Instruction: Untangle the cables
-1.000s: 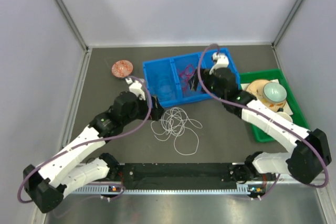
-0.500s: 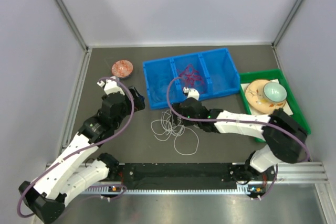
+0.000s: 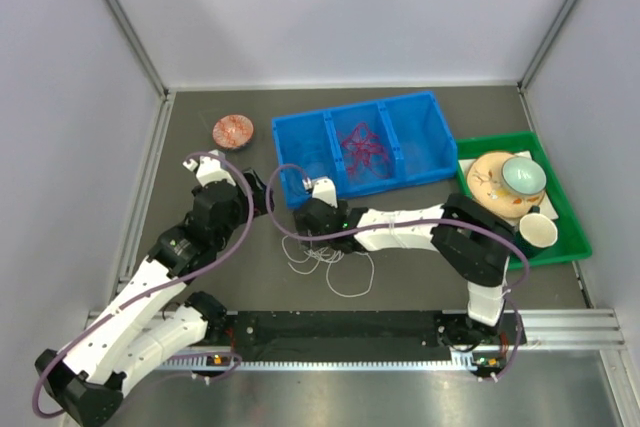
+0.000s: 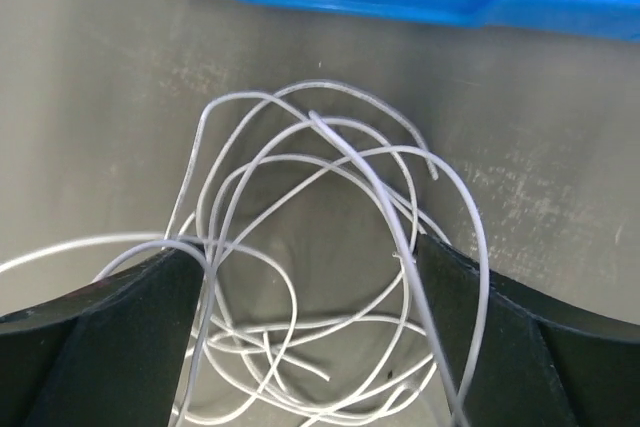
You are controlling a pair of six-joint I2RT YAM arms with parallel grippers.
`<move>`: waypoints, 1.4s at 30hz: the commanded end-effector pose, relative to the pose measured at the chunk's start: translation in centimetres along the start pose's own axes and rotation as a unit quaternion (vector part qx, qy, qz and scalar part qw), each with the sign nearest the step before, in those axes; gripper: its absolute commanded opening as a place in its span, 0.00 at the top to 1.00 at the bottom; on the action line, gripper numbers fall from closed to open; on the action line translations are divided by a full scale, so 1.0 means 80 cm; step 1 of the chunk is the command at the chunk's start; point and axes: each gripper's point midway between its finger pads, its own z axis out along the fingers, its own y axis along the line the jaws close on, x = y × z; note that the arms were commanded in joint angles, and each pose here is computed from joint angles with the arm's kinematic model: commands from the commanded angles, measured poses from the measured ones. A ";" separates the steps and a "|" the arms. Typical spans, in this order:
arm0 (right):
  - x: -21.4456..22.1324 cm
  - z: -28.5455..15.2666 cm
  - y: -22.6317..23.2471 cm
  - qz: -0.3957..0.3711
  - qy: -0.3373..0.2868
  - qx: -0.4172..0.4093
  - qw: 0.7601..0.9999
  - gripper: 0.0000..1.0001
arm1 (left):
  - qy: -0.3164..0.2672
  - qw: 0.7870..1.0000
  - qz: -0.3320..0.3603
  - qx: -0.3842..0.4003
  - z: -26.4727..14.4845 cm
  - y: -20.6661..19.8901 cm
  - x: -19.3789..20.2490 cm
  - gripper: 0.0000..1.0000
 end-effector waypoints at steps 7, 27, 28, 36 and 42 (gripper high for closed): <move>0.040 0.010 -0.031 -0.103 0.017 0.105 0.989 0.32 | -0.021 1.000 -0.003 -0.007 -0.004 0.005 -0.011 0.01; -0.119 -0.167 -0.115 -0.020 -0.176 0.100 0.979 1.00 | -0.037 0.999 -0.001 -0.008 -0.008 0.002 -0.028 0.01; -0.130 -0.178 -0.122 -0.014 -0.189 0.101 0.977 1.00 | -0.036 0.999 0.001 -0.008 -0.008 0.002 -0.028 0.01; -0.242 -0.301 -0.177 0.019 -0.303 0.104 0.947 1.00 | -0.036 0.999 0.004 -0.014 -0.008 0.004 -0.029 0.01; -0.310 -0.379 -0.198 0.024 -0.369 0.118 0.922 1.00 | -0.040 0.999 -0.002 -0.012 -0.008 0.003 -0.031 0.01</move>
